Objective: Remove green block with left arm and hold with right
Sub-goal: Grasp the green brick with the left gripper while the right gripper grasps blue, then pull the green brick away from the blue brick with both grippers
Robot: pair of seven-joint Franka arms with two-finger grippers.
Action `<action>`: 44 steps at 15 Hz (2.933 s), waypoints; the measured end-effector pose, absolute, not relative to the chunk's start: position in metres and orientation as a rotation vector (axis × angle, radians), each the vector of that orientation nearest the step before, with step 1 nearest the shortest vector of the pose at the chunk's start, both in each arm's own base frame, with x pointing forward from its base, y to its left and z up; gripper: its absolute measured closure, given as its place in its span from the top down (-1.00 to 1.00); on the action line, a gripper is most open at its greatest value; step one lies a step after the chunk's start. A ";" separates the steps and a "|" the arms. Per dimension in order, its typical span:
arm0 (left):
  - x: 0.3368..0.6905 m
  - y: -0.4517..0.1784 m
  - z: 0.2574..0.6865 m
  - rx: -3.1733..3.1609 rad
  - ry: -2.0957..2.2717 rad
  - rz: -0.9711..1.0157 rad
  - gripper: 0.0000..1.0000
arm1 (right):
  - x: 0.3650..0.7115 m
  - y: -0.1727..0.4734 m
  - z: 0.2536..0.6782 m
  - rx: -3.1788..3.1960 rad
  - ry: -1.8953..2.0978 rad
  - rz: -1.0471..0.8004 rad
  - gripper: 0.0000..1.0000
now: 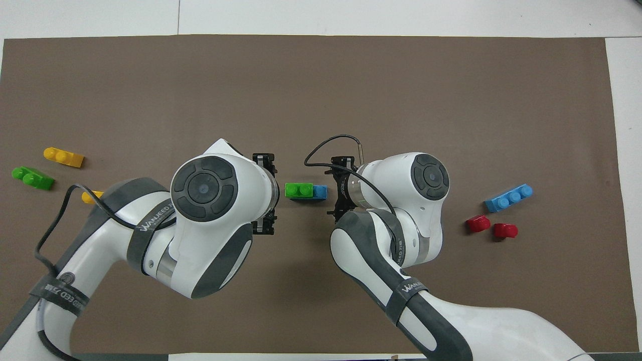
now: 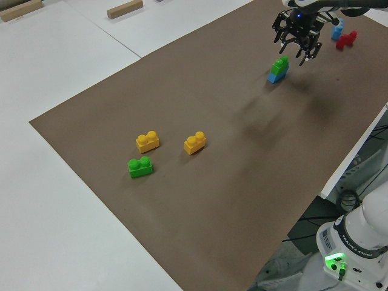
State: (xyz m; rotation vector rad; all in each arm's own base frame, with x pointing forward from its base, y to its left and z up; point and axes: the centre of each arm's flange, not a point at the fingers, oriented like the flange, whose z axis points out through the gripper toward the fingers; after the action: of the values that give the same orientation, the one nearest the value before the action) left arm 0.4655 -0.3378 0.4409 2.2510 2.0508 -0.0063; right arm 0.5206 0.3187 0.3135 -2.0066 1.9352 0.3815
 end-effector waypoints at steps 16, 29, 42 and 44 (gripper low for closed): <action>0.478 -0.356 0.385 2.088 2.190 -0.021 1.00 | 0.525 0.320 0.278 -1.910 1.993 0.345 -0.30; 0.476 -0.383 0.351 2.080 2.208 0.063 1.00 | 0.525 0.321 0.277 -1.910 1.993 0.346 -0.30; 0.477 -0.385 0.352 2.126 2.162 0.136 -0.31 | 0.526 0.320 0.278 -1.907 1.990 0.337 -0.30; 0.477 -0.383 0.363 2.131 2.156 0.142 -0.31 | 0.527 0.321 0.279 -1.904 1.987 0.334 -0.30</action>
State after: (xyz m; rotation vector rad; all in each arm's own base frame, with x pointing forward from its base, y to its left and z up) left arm 0.4770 -0.3834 0.3627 2.1315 2.1556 0.1415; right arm 0.5266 0.3207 0.2788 -1.9042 1.9866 0.3340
